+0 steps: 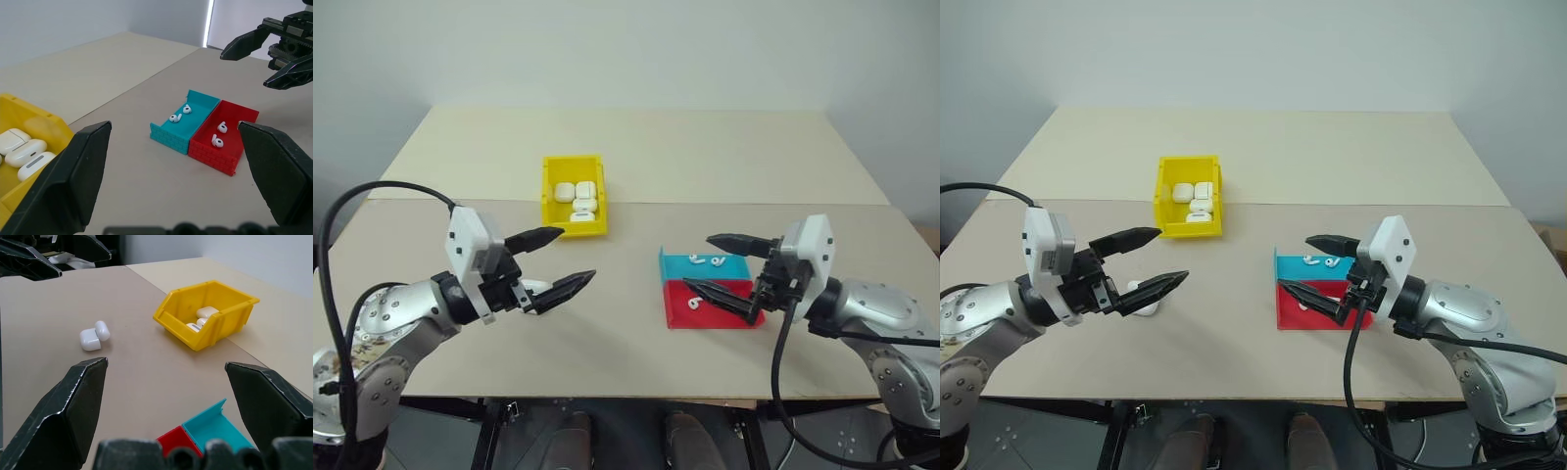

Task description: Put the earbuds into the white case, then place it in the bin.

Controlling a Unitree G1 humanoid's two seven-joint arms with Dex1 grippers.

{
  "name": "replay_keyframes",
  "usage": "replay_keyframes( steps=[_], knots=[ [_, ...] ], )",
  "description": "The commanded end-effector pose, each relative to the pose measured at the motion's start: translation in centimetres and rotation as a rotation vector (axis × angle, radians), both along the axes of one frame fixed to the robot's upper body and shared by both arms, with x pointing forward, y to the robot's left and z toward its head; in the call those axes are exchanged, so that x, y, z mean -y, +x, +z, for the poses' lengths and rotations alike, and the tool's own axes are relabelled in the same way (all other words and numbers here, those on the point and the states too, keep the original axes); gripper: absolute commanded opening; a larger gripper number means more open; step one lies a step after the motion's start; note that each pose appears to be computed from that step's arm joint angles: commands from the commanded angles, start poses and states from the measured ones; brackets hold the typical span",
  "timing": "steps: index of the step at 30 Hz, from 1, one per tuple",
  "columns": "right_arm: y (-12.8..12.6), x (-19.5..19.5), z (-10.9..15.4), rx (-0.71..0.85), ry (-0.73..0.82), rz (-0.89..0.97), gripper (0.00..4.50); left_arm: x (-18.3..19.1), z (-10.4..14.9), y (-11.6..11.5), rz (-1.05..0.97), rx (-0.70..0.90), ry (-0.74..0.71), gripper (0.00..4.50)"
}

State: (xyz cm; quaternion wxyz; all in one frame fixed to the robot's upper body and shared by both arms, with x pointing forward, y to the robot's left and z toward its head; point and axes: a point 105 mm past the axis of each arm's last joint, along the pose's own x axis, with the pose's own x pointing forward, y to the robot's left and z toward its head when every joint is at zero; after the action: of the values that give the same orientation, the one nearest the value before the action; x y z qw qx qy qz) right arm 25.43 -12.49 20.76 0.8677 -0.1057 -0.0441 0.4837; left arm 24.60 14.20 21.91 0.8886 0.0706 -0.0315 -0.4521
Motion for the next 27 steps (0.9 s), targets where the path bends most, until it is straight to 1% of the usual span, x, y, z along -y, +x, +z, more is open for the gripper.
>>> replay_keyframes(
  steps=[1,6,8,10,14,16,17,19,21,22,24,26,27],
  knots=[
    [-0.4,-0.2,1.2,0.065,0.005,0.017,4.47,-0.1,1.4,0.1,0.003,0.066,-0.013,4.5],
    [-0.5,-0.1,1.3,0.063,0.006,0.018,4.47,-0.4,1.1,0.1,0.021,0.025,0.014,4.5],
    [-0.5,-0.1,1.2,0.061,0.007,0.019,4.47,-0.7,0.8,0.2,0.054,0.012,0.045,4.5],
    [-0.5,-0.1,1.2,0.057,0.008,0.019,4.47,-1.0,0.6,0.4,0.108,0.006,0.089,4.5],
    [-0.5,-0.1,1.0,0.048,0.008,0.022,4.47,-1.6,0.2,0.8,0.223,0.02,0.221,4.5],
    [-0.5,-0.1,0.9,0.045,0.005,0.025,4.47,-1.9,0.3,1.1,0.304,0.052,0.292,4.5],
    [-0.5,-0.2,0.9,0.045,0.004,0.026,4.47,-2.1,0.1,1.3,0.321,0.018,0.306,4.5],
    [-0.4,-0.2,0.9,0.047,0.003,0.025,4.47,-2.8,-0.8,1.9,0.355,-0.123,0.356,4.5],
    [-0.2,-0.2,0.9,0.051,0.001,0.022,4.47,-3.8,-1.8,2.7,0.421,-0.256,0.453,4.5],
    [-0.1,-0.2,1.0,0.052,0.0,0.021,4.47,-4.0,-2.0,3.0,0.447,-0.295,0.492,4.5],
    [-0.2,-0.3,1.1,0.05,0.002,0.025,4.47,-4.1,-1.5,3.8,0.494,-0.351,0.472,4.5],
    [-0.6,-0.5,1.1,0.048,0.0,0.03,4.47,-4.1,-1.5,4.1,0.485,-0.415,0.458,4.5],
    [-0.7,-0.5,1.1,0.047,-0.001,0.031,4.47,-4.0,-1.6,4.0,0.468,-0.434,0.491,4.5]
  ],
)
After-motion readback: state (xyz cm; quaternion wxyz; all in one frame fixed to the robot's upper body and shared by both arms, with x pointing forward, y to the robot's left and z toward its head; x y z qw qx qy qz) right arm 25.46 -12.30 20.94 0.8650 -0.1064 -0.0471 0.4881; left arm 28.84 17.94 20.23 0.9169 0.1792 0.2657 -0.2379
